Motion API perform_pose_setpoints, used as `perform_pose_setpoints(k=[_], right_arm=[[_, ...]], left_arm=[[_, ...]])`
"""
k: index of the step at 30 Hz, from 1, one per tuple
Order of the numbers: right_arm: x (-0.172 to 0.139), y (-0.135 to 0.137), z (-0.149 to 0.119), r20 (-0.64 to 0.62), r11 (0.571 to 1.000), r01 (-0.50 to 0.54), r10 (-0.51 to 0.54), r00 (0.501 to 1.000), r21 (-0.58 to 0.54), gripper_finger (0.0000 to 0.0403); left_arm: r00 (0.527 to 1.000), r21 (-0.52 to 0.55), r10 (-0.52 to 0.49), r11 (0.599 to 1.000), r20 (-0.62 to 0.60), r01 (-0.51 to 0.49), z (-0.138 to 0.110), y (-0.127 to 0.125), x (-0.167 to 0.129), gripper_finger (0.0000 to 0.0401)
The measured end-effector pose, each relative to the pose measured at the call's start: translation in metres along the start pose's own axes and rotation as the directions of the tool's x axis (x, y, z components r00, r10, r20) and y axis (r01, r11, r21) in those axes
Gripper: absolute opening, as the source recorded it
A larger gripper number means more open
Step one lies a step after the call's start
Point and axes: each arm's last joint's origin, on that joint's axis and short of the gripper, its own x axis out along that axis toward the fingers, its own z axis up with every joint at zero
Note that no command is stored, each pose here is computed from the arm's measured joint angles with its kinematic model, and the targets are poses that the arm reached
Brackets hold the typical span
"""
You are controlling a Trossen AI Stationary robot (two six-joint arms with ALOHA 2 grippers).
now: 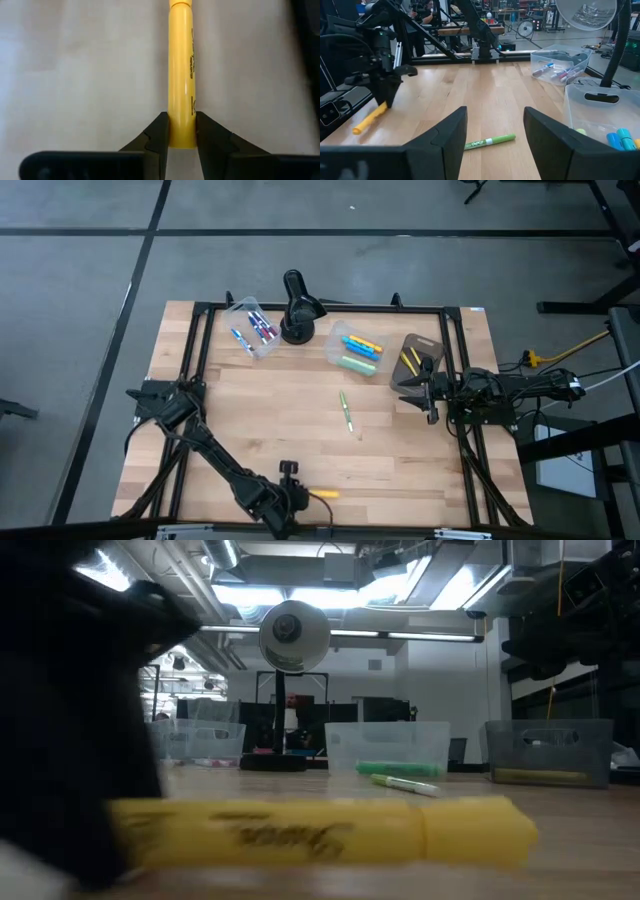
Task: Pick & Place Markers
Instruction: Put the yellow highlighter in the right transparent bin
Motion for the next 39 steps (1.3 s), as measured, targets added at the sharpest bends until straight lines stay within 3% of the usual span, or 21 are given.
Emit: perform_pose_setpoints(k=[11,27,31,39], right_arm=[[0.0,0.0,0.0,0.0,1.0,0.0,0.0,1.0,0.0,0.0194],[0.0,0.0,0.0,0.0,1.0,0.0,0.0,1.0,0.0,0.0194],[0.0,0.0,0.0,0.0,1.0,0.0,0.0,1.0,0.0,0.0194],[0.0,0.0,0.0,0.0,1.0,0.0,0.0,1.0,0.0,0.0194]], left_arm=[[0.984,-0.081,0.157,0.985,0.082,-0.151,0.018,0.025,0.0,0.007],[0.941,-0.198,0.268,0.953,0.207,-0.228,0.068,0.091,-0.066,0.007],[0.909,-0.178,0.344,0.935,0.235,-0.308,0.073,0.101,-0.071,0.007],[0.896,-0.231,0.389,0.911,0.211,-0.341,0.086,0.135,-0.07,0.0073]])
